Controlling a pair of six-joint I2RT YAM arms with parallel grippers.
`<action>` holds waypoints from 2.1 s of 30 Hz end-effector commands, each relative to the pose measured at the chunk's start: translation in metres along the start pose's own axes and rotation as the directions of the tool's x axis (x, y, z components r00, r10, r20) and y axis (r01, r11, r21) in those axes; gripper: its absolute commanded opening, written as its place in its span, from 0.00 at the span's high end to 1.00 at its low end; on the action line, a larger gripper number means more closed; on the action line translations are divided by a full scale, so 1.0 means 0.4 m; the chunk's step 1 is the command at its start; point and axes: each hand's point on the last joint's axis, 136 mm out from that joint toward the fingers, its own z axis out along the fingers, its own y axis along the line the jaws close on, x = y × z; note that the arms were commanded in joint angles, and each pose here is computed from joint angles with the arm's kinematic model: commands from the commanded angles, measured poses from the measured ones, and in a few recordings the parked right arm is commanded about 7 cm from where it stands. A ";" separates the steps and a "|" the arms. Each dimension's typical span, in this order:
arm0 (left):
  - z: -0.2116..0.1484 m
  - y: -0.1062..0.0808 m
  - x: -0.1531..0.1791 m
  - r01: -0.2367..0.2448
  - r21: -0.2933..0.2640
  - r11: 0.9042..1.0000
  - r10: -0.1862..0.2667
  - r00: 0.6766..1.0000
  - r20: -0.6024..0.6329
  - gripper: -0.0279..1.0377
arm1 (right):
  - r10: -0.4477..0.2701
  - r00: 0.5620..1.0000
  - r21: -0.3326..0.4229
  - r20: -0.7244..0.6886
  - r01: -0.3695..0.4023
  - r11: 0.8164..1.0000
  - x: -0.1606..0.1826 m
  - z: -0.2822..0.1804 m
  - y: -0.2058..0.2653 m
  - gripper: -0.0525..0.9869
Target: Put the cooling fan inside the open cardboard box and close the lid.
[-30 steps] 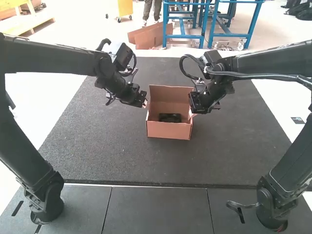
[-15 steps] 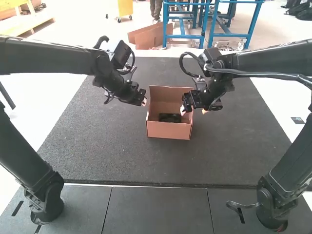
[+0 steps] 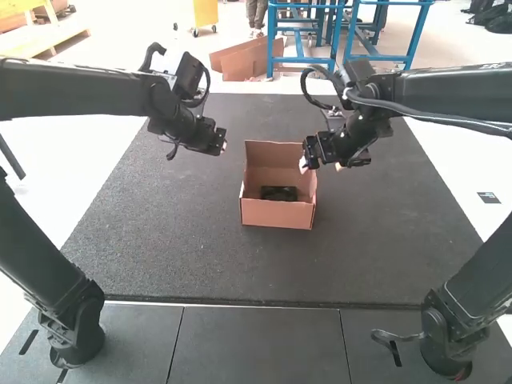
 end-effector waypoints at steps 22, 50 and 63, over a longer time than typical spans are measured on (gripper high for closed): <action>0.025 -0.247 -0.216 -0.151 0.092 0.984 0.137 0.981 0.138 0.06 | 0.168 0.926 0.333 0.338 -0.285 0.899 -0.005 -0.289 -0.344 0.08; 0.098 -0.308 0.039 -0.231 0.184 0.955 0.257 0.957 -0.134 0.06 | 0.242 0.952 0.170 0.189 -0.275 0.946 0.086 -0.217 -0.276 0.08; 0.160 -0.331 0.103 -0.244 0.192 0.951 0.277 0.946 -0.169 0.06 | 0.251 0.954 0.143 0.161 -0.275 0.951 0.099 -0.214 -0.260 0.08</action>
